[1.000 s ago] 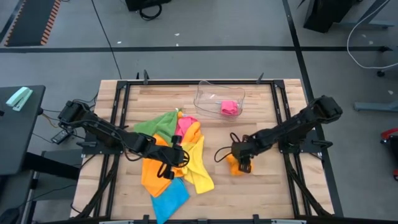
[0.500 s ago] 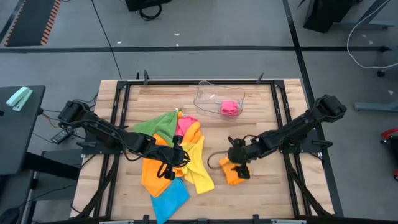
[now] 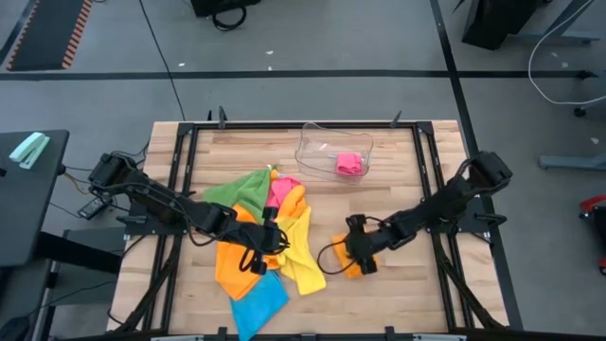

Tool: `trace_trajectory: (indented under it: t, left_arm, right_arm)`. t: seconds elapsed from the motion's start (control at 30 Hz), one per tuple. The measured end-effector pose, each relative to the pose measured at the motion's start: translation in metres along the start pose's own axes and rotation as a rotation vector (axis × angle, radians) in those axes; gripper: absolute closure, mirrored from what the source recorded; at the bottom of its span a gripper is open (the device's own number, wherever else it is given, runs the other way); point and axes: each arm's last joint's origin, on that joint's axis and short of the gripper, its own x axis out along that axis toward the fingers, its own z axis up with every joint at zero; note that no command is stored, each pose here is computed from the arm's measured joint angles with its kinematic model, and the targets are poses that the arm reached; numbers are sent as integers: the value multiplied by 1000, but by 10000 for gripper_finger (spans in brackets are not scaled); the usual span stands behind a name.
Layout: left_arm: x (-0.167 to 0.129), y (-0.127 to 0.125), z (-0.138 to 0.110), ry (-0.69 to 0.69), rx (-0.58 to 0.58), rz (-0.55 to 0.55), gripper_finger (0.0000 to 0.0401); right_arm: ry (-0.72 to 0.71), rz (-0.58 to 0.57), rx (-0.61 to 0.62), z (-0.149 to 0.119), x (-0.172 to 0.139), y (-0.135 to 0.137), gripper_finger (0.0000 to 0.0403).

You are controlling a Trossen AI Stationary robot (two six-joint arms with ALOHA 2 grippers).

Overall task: Fold microfiber towels
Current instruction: Fold the right orange microfiber cloth

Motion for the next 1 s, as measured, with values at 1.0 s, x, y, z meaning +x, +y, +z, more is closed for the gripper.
trace_trajectory:
  t: [1.0]
  left_arm:
    - [0,-1,2,-17,-30,-3,373]
  right_arm:
    - [-10,-226,-640,-18,-67,29,128]
